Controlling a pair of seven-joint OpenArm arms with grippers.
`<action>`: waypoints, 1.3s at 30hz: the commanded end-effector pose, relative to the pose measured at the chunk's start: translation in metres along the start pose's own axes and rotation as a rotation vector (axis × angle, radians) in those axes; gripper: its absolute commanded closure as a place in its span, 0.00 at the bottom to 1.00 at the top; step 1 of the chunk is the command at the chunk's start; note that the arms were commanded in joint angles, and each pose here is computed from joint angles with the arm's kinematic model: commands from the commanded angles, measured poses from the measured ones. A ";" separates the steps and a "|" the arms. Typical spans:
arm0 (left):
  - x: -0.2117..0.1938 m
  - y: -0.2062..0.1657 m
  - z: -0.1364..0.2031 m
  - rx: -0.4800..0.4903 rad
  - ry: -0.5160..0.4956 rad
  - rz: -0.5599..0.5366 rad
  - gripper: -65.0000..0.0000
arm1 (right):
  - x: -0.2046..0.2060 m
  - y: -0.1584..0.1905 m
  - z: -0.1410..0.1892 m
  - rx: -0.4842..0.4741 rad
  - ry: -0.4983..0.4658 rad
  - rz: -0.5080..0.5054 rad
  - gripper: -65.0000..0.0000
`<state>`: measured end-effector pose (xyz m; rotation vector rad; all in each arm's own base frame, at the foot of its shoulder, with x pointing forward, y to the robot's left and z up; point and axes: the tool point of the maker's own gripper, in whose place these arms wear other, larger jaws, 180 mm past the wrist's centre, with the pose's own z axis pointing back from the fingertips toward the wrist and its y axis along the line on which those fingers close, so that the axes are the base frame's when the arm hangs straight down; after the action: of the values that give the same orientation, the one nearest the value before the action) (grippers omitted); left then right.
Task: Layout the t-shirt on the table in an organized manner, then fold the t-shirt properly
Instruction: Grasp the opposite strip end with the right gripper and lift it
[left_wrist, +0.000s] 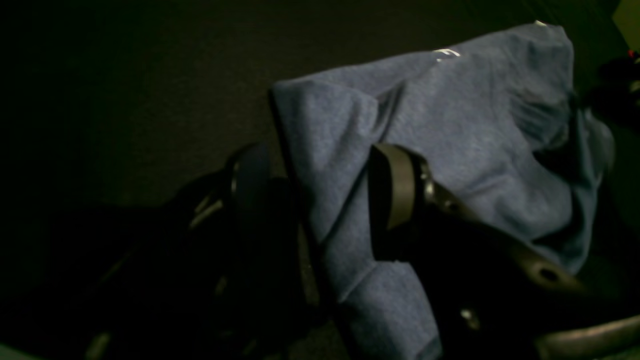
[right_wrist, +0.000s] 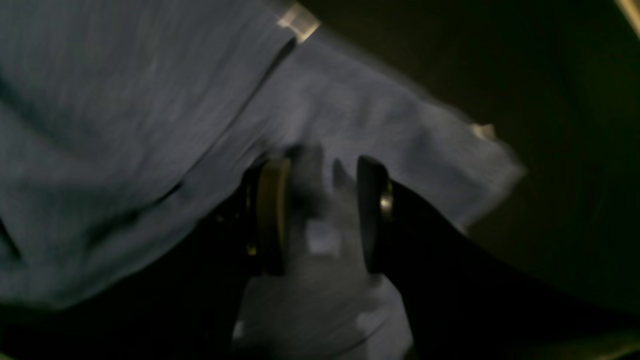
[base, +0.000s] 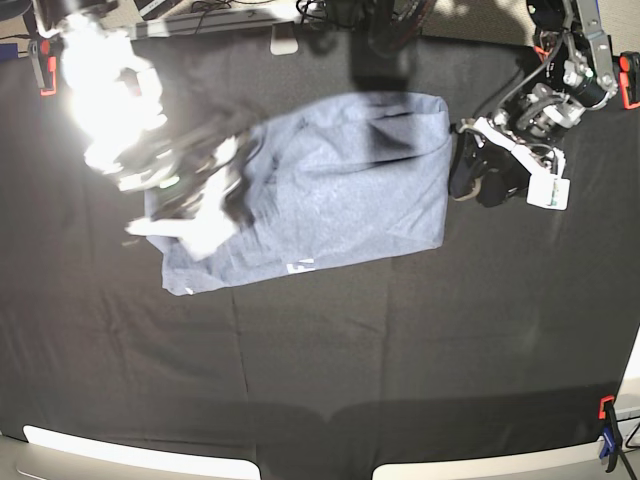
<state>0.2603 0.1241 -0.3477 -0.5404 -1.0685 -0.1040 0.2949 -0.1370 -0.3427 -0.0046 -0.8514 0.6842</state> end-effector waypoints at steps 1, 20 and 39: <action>0.017 -0.004 0.001 -0.019 -0.056 -0.014 0.55 | 0.003 -0.023 0.008 -0.054 -0.007 -0.023 0.66; 0.017 -0.003 0.001 -0.017 -0.057 -0.012 0.55 | -0.118 -0.072 0.030 -0.026 0.219 -0.595 0.50; 0.016 -0.003 0.001 -0.017 -0.056 -0.013 0.55 | -0.094 -0.013 -0.015 0.221 0.108 -0.835 0.67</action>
<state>0.2605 0.1247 -0.3476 -0.5386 -1.0684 -0.1055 0.2698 -0.1946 -0.4168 0.4868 -0.5972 -0.0358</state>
